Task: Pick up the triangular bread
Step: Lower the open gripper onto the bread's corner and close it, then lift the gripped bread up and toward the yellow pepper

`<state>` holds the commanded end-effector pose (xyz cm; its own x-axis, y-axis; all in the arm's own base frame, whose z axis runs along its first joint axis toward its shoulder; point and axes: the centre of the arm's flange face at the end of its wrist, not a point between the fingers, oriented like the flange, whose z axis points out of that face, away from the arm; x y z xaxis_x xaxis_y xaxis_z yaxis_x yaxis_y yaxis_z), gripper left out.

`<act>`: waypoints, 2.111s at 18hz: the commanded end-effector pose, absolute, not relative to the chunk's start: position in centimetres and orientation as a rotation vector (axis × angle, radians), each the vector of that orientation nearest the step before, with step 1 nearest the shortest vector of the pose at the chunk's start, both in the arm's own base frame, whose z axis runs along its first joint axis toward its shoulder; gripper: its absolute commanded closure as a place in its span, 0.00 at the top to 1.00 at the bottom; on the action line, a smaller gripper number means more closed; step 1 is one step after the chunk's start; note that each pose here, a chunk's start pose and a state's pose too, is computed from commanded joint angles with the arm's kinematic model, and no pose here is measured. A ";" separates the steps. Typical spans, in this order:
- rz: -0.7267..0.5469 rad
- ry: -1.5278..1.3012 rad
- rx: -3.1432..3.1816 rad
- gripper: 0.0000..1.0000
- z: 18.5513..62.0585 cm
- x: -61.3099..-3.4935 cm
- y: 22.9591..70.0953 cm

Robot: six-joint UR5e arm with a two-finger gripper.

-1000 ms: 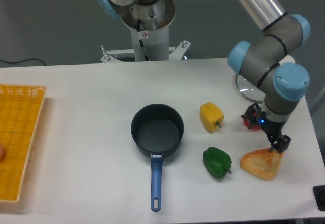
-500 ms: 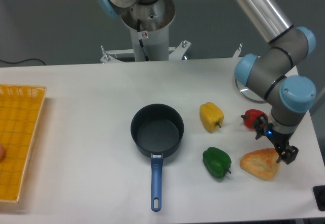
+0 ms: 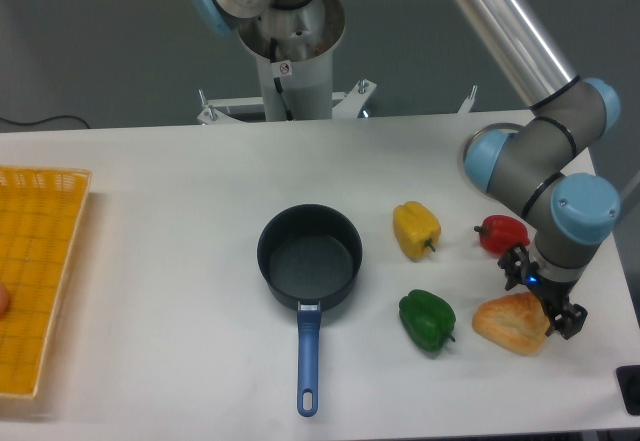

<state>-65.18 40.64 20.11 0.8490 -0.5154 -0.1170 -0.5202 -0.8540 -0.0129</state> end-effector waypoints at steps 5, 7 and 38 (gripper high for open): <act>0.154 0.865 -2.977 0.70 19.7 -64.7 40.8; 0.150 0.868 -2.978 0.57 19.7 -64.7 40.7; 0.034 0.956 -2.969 0.05 32.3 -55.3 40.0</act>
